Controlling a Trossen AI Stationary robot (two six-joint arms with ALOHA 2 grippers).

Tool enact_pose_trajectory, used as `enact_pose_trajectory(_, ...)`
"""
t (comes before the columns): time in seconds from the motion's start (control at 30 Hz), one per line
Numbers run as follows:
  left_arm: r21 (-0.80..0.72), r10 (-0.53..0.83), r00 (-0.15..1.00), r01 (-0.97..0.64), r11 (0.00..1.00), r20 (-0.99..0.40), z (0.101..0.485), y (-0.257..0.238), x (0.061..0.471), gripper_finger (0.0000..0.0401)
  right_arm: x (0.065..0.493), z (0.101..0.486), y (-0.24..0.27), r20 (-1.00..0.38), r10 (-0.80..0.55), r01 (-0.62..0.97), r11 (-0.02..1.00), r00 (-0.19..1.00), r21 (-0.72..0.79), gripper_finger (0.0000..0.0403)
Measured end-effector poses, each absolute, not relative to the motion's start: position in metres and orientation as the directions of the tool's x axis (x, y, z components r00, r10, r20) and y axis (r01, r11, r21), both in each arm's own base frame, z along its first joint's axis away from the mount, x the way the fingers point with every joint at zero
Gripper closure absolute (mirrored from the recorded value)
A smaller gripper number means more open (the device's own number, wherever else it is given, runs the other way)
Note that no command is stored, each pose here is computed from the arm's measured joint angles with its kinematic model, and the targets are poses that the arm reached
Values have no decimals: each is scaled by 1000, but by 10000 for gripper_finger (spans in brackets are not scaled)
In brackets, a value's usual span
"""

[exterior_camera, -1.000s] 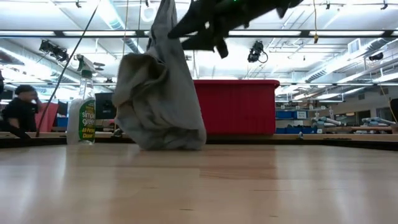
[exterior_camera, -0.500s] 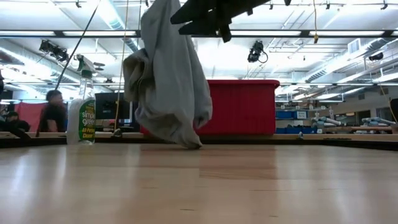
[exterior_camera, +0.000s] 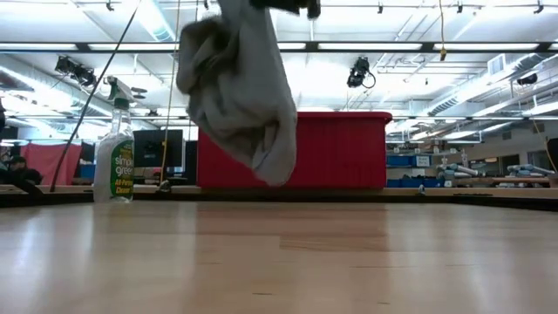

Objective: Fold laundry
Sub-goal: Fold the gray shirt

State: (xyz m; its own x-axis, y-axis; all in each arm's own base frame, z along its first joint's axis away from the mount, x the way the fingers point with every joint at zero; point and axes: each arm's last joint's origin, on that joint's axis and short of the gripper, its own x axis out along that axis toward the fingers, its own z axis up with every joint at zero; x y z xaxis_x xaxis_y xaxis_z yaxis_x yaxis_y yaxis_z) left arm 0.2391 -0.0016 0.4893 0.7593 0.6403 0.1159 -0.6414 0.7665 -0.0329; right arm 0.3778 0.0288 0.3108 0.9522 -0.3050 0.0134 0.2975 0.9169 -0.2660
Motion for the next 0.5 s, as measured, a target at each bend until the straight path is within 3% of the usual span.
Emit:
enact_pose_trajectory(0.23,-6,628,758,-637,771,179,497,-6,238,401,377,311,36,23,-341,329,884,940,-333,213)
enact_pose_trajectory(0.5,-4,627,758,-637,771,177,496,-6,239,401,376,320,26,107,-454,467,857,884,-220,215)
